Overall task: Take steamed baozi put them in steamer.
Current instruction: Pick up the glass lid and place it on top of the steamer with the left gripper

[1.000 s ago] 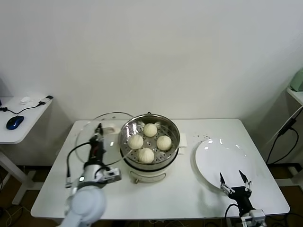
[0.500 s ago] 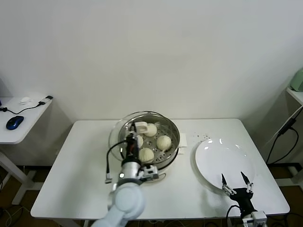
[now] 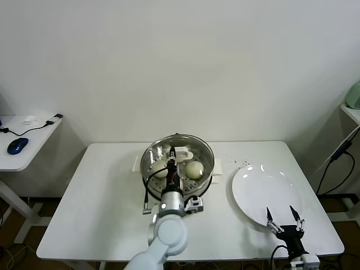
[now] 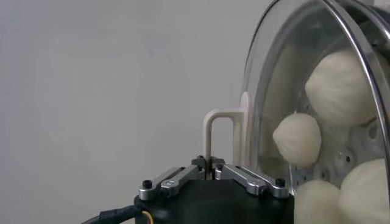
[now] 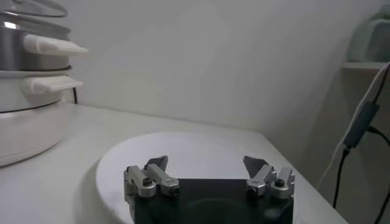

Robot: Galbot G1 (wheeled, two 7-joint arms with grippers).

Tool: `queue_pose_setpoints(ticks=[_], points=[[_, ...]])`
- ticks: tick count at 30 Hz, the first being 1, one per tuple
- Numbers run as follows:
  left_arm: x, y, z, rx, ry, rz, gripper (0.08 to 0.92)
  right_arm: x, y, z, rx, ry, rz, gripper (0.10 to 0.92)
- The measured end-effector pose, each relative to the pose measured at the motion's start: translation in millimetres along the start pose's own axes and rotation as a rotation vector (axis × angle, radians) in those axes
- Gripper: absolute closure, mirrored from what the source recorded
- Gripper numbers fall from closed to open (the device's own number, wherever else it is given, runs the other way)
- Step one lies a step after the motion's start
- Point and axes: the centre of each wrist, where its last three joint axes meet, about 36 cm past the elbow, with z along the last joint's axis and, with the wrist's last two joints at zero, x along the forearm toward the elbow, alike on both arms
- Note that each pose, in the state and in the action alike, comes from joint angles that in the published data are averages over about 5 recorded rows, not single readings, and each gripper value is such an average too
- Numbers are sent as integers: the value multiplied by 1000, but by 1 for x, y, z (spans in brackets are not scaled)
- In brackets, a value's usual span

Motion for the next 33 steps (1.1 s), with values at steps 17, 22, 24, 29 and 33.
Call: queue_pose_setpoints(ticks=[17,22,24,29,33], points=[[-10,-20,6,-50,0,3,861,0,6,4,-11,-11,11,200],[-9,-18,9,-54,-10,2,782,0,6,3,-10,-15,6,200],[-8,-14,10,-51,-17,2,722,-1,6,1,-8,-17,2,199],[-1,-3,14,-33,-35,6,583,-2,6,-2,-4,-21,-11,200],[9,7,19,-4,-58,15,462,-4,8,-4,-7,-23,-13,199]])
